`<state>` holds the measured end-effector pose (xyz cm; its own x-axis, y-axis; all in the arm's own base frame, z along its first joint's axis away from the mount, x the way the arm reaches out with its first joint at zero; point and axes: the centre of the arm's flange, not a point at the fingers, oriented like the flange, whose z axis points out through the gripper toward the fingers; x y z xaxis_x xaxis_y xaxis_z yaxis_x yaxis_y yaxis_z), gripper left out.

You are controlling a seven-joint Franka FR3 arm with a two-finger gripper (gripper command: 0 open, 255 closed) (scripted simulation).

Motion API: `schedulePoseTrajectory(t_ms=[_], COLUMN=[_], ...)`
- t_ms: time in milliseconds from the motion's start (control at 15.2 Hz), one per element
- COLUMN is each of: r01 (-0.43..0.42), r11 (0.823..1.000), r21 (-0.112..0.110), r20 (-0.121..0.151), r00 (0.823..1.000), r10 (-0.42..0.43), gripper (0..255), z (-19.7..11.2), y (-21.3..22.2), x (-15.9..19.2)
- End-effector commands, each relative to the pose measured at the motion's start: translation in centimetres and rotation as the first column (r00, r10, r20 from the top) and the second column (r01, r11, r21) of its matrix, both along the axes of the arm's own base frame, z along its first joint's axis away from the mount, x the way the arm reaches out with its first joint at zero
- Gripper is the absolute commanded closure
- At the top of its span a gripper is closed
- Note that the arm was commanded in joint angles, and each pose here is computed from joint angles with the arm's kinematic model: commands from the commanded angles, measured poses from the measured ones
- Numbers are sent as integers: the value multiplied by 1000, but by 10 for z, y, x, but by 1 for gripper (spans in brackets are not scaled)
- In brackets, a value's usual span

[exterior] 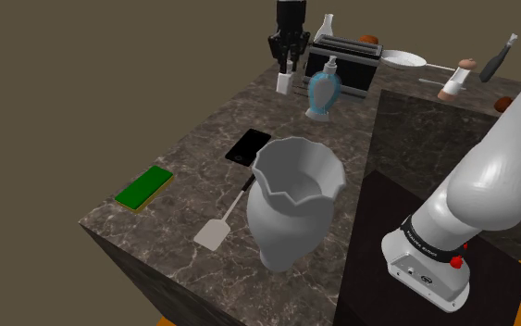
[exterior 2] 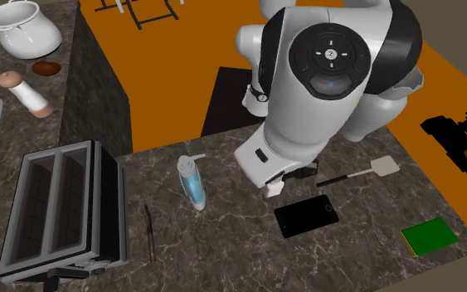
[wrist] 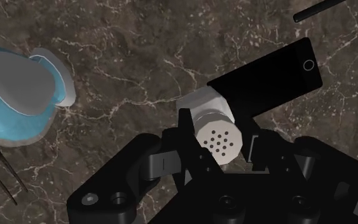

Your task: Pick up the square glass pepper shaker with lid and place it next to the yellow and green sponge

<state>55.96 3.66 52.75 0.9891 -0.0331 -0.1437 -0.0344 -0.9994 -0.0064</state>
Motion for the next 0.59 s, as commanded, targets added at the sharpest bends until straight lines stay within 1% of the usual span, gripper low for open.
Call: schedulePoseTrajectory(t_ms=[0,528], r01=[1,1], r11=[1000,1000], r21=[0,0], r20=[0,0], r00=[1000,1000], r10=[-1,-1], gripper=[255,255], z=[-2,-1], y=[27,131], x=[2,15])
